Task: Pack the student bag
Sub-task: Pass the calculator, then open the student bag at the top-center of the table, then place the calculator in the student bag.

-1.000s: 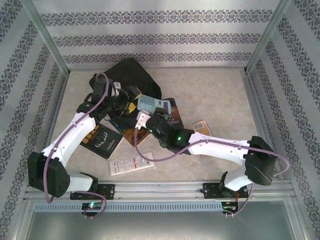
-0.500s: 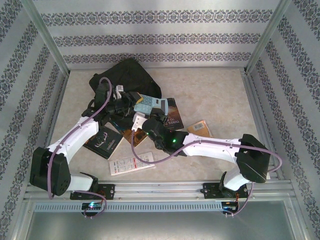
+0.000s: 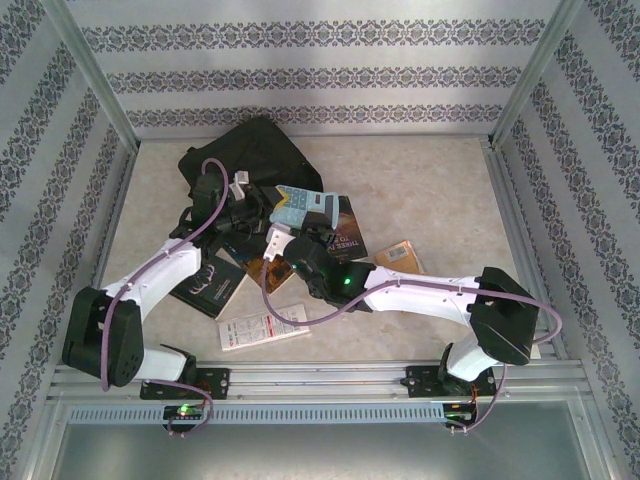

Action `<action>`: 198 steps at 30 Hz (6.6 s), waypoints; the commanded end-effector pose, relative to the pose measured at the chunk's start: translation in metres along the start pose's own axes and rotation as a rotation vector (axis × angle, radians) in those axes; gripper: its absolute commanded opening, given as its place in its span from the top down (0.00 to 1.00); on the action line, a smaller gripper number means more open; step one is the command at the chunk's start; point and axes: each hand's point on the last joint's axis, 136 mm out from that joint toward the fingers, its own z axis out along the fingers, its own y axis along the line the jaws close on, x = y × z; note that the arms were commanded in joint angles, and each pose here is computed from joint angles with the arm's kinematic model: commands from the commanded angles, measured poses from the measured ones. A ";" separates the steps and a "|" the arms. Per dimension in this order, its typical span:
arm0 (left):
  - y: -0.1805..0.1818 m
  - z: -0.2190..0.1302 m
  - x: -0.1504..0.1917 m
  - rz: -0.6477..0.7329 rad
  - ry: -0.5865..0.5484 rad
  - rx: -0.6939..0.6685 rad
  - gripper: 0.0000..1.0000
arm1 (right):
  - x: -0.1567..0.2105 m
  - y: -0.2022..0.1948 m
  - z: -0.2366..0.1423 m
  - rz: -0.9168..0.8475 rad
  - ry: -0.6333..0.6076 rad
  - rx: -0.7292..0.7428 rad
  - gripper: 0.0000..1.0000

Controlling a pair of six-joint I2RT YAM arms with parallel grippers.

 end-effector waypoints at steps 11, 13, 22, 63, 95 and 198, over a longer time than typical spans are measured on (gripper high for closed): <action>-0.021 -0.018 -0.007 0.292 -0.051 0.025 0.96 | 0.001 -0.003 -0.036 0.162 -0.069 -0.189 0.03; -0.017 -0.021 -0.010 0.332 -0.068 -0.004 0.96 | 0.003 -0.005 -0.045 0.208 -0.081 -0.235 0.02; -0.030 -0.036 -0.013 0.501 -0.135 0.001 0.96 | 0.020 -0.034 -0.061 0.798 -0.091 -0.563 0.06; -0.028 -0.030 -0.012 0.574 -0.071 -0.063 0.52 | 0.066 -0.058 0.015 1.957 -0.017 -0.976 0.95; 0.186 0.071 -0.074 1.053 0.383 -1.020 0.24 | 0.178 -0.071 0.008 2.012 0.128 -0.620 0.93; -0.109 0.006 -0.059 1.269 -0.191 -0.489 1.00 | 0.014 -0.006 0.153 2.066 0.551 -0.637 0.86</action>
